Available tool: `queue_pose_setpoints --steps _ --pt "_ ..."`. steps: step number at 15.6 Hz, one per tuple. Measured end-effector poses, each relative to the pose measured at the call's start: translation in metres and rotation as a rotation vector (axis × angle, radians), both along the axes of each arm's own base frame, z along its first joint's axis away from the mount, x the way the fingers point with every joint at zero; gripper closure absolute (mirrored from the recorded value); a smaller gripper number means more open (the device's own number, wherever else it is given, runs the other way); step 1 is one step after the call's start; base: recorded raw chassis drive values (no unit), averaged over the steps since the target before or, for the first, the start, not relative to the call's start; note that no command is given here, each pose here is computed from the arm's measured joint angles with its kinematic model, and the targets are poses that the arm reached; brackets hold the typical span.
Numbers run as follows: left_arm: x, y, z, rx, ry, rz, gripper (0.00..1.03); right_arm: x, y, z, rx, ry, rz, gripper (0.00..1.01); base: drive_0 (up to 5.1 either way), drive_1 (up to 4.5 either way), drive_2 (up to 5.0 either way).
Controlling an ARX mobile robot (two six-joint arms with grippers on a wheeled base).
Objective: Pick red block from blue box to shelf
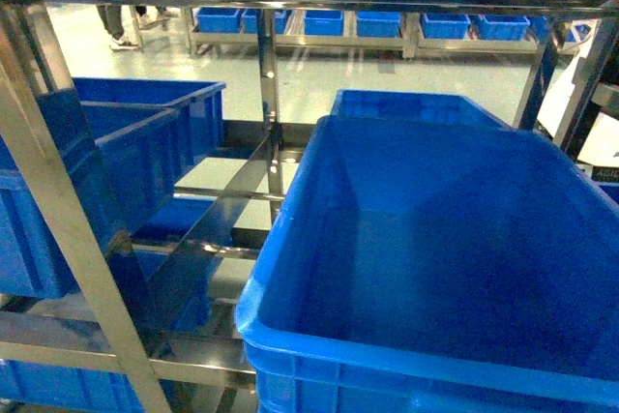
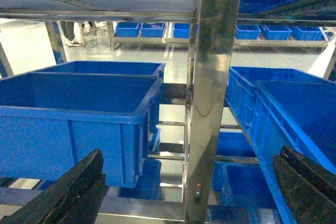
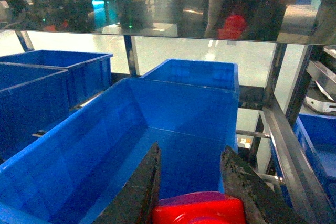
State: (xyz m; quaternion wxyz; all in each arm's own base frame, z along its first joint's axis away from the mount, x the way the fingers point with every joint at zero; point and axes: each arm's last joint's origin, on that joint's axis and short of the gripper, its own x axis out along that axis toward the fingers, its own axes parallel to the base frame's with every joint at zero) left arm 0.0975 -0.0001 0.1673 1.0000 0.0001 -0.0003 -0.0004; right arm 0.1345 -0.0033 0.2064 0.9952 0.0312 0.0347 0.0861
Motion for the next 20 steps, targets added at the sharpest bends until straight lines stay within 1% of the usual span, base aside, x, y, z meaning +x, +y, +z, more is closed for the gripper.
queue_pose_setpoints --steps 20 --pt "0.0 0.0 0.0 0.0 0.0 0.0 0.05 0.0 0.0 0.0 0.0 0.0 0.0 0.73 0.0 0.0 0.0"
